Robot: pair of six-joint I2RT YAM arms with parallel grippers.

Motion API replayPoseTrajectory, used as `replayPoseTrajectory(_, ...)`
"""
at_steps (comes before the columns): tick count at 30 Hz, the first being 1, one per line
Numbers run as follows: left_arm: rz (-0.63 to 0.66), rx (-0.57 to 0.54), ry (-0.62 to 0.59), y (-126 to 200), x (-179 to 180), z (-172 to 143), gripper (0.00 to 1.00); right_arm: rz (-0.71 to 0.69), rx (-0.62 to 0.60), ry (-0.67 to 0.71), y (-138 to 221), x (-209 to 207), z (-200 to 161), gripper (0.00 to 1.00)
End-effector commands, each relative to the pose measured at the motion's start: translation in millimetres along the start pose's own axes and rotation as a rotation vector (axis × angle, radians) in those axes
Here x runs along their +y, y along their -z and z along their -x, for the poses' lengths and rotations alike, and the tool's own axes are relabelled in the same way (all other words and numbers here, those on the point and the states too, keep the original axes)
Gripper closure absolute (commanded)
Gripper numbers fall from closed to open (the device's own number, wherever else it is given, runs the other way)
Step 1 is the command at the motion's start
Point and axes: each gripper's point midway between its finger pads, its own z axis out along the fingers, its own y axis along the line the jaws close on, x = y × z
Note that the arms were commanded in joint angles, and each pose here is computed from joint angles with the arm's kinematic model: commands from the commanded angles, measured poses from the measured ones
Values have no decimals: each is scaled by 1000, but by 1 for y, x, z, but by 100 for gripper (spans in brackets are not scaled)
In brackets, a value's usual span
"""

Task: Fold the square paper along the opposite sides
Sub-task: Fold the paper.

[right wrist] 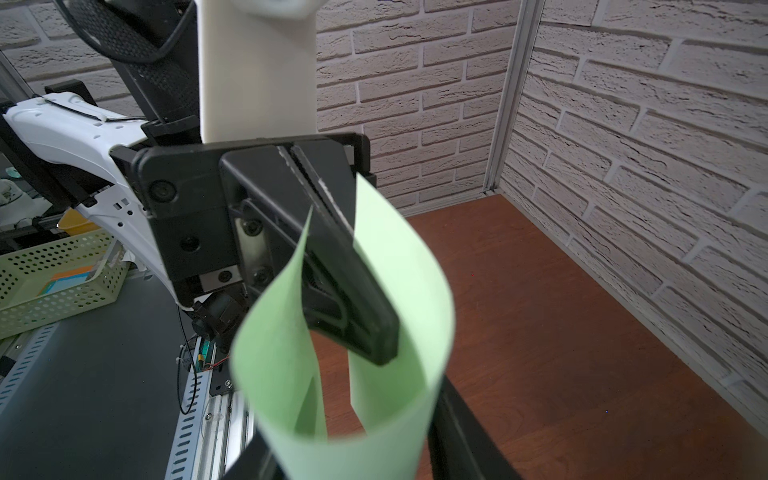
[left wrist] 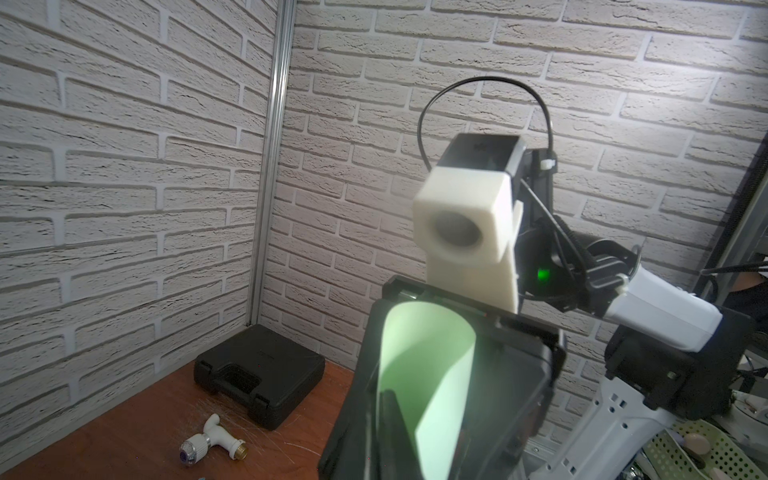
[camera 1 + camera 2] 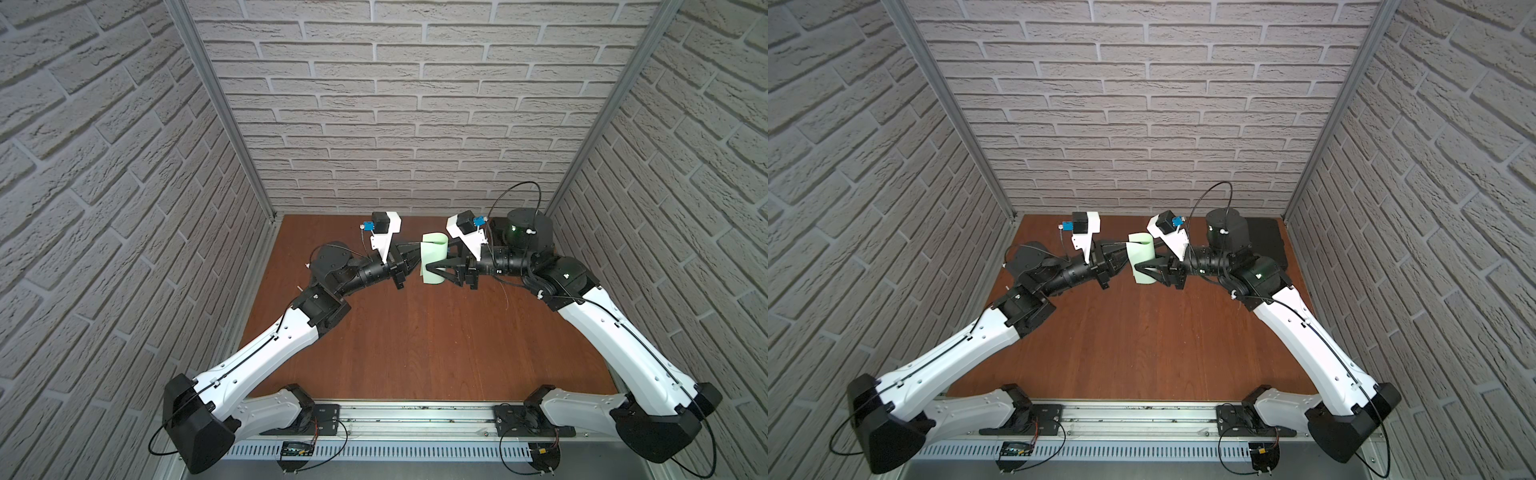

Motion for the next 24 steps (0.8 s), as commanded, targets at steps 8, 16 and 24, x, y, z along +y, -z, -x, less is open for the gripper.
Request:
replayPoseTrajectory(8, -35, -40, -36, 2, -11, 13, 100, -6, -81, 68, 11, 9, 29, 53)
replayPoseTrajectory(16, -37, -40, -34, 0, -11, 13, 100, 6, -73, 63, 9, 9, 27, 54)
replayPoseTrajectory(24, -42, -34, -34, -2, -10, 12, 100, 23, -65, 52, 5, 9, 24, 56)
